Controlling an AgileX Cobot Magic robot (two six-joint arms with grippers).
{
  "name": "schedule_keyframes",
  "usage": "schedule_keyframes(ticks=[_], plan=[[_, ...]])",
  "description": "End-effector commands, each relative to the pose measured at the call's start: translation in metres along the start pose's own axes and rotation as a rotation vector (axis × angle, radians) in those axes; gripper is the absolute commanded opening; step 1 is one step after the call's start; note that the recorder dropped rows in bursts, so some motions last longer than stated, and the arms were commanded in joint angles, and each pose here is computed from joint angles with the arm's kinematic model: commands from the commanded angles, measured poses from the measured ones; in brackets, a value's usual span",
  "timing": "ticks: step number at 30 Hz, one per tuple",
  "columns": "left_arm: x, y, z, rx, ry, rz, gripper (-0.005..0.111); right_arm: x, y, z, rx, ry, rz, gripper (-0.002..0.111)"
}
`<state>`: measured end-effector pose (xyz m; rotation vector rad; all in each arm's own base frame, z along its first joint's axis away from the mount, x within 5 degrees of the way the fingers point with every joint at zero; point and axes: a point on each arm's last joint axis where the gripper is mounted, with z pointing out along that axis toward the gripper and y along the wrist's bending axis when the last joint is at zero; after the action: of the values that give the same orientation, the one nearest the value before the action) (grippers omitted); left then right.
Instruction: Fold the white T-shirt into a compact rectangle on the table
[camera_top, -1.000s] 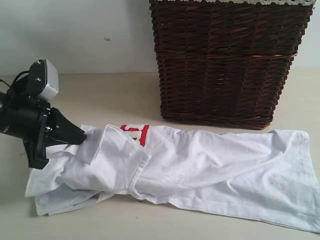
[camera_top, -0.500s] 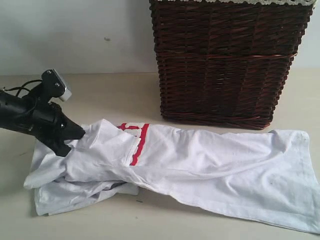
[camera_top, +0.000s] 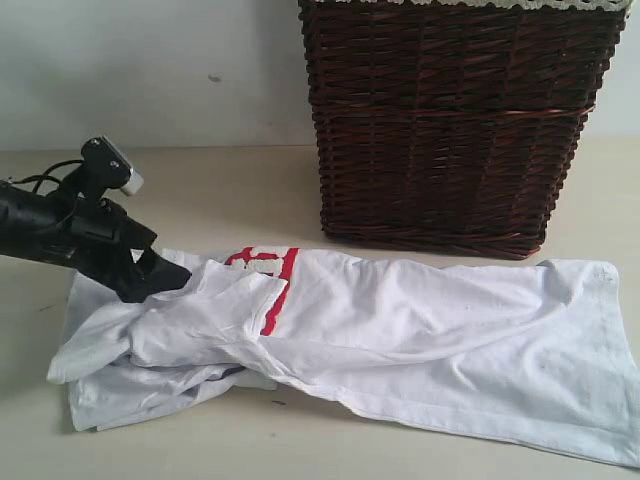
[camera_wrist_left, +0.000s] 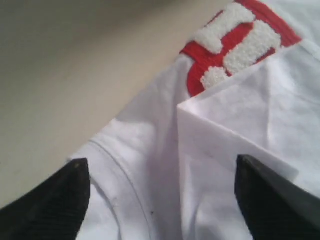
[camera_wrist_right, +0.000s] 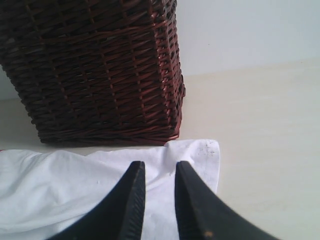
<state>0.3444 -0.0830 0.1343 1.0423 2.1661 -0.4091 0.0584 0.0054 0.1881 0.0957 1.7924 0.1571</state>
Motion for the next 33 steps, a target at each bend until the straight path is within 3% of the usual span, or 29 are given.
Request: schedule_keyframes(ticks=[1, 4, 6, 9, 11, 14, 19, 25, 33], plan=[[-0.021, 0.002, -0.016, -0.044, -0.113, -0.080, 0.068, 0.001, 0.000, 0.000, -0.002, -0.006, -0.001, 0.021], [-0.041, -0.014, -0.038, 0.070, -0.204, 0.030, 0.063, 0.001, 0.000, 0.000, -0.002, -0.006, -0.001, 0.021], [-0.047, -0.036, -0.054, 0.252, -0.216, 0.201, 0.062, 0.001, 0.000, 0.000, -0.002, -0.006, -0.001, 0.021], [-0.036, -0.066, -0.068, 0.501, -0.141, 0.380, 0.062, 0.001, 0.000, 0.000, -0.002, -0.006, 0.001, 0.021], [-0.017, -0.083, -0.065, 0.591, -0.044, 0.441, 0.062, 0.001, 0.000, 0.000, -0.002, -0.006, 0.001, 0.021], [0.012, -0.099, -0.053, 0.596, 0.060, 0.521, 0.062, 0.001, 0.000, 0.000, -0.002, -0.006, 0.001, 0.021], [0.040, -0.112, -0.022, 0.478, 0.213, 0.560, 0.062, 0.001, 0.000, 0.000, -0.003, -0.006, 0.003, 0.021], [0.040, -0.114, -0.002, 0.415, 0.249, 0.581, 0.062, 0.001, 0.000, 0.000, -0.003, -0.006, 0.003, 0.021], [0.028, -0.112, -0.007, 0.362, 0.209, 0.577, 0.062, 0.001, 0.000, 0.000, -0.003, -0.006, 0.003, 0.021]])
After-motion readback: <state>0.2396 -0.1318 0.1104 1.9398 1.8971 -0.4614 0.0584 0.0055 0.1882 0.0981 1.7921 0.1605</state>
